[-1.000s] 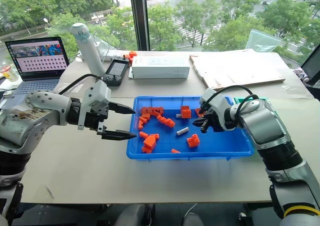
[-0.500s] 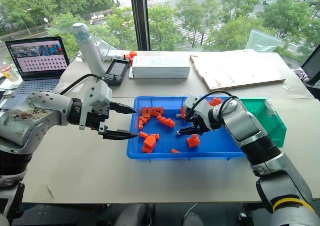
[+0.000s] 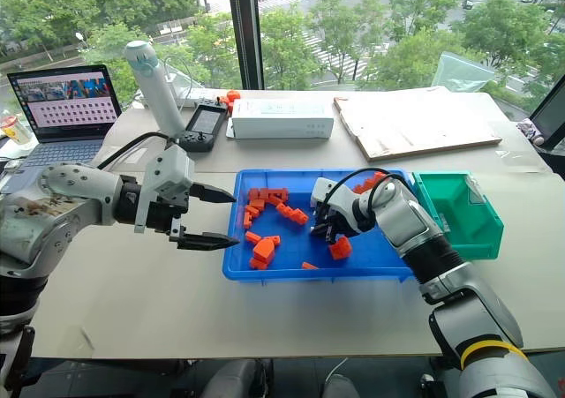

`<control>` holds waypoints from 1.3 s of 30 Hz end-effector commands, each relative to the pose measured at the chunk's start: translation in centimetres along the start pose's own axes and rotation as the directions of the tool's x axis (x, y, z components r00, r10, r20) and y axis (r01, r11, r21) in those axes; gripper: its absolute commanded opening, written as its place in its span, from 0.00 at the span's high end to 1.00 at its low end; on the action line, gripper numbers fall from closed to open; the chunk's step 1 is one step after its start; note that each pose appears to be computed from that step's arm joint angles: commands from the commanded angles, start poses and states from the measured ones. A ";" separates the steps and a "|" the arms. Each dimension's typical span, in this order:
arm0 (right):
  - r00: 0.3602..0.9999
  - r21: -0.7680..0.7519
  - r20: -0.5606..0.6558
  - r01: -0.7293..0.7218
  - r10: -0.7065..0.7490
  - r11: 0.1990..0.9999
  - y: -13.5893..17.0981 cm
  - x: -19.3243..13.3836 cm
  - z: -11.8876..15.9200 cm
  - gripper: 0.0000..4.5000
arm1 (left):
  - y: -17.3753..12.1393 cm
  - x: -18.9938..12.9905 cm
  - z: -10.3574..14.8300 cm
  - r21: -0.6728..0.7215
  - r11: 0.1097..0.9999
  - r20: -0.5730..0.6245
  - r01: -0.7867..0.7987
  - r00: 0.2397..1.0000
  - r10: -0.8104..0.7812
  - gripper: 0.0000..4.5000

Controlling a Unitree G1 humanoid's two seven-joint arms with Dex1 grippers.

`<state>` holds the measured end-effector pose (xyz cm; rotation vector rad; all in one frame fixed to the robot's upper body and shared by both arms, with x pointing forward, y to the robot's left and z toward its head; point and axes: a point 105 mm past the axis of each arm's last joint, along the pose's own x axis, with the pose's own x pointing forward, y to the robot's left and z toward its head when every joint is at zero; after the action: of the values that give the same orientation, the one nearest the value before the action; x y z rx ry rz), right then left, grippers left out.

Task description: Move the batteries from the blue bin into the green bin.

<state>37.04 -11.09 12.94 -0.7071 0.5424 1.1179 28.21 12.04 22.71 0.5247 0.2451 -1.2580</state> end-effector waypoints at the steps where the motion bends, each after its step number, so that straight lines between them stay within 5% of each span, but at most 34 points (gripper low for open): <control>1: 0.999 -0.060 0.035 0.042 -0.040 0.997 -1.4 -2.5 1.3 0.95 | -0.1 -0.7 0.8 0.021 1.000 0.025 -0.018 1.000 0.017 0.00; 9: 0.981 -0.055 0.134 0.146 -0.137 0.988 -3.3 -11.7 2.5 0.95 | 0.8 -0.1 2.4 0.006 1.000 0.156 -0.011 0.988 0.010 0.00; 17: 0.912 0.140 -0.072 0.409 -0.403 0.902 -5.3 -19.4 -5.0 0.95 | 2.0 1.1 4.9 0.029 1.000 0.289 0.006 0.957 -0.014 0.00; 25: 0.814 0.206 -0.253 0.573 -0.523 0.793 -6.4 -20.7 -10.7 0.95 | 2.7 1.8 4.9 0.050 0.999 0.277 0.008 0.961 -0.021 0.00; 27: 0.775 0.196 -0.296 0.621 -0.558 0.759 -7.1 -20.9 -11.6 0.72 | 2.8 1.7 4.7 0.049 0.999 0.266 -0.002 0.964 -0.011 0.00; 30: 0.763 0.173 -0.274 0.638 -0.586 0.750 -8.0 -20.9 -10.6 0.55 | 2.8 1.4 4.2 0.044 0.999 0.249 -0.016 0.968 0.005 0.00; 36: 0.823 0.169 -0.008 0.561 -0.568 0.810 -9.4 -18.1 -2.9 0.08 | 2.7 0.5 2.9 0.024 0.998 0.194 -0.066 0.979 0.060 0.00; 39: 0.863 0.163 0.079 0.482 -0.498 0.861 -8.8 -15.3 -0.1 0.08 | 2.6 0.2 2.4 0.016 0.996 0.175 -0.090 0.981 0.085 0.00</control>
<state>40.04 -24.60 24.48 -0.6155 0.3583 0.5827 30.81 10.74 24.09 0.4004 0.1067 -1.2489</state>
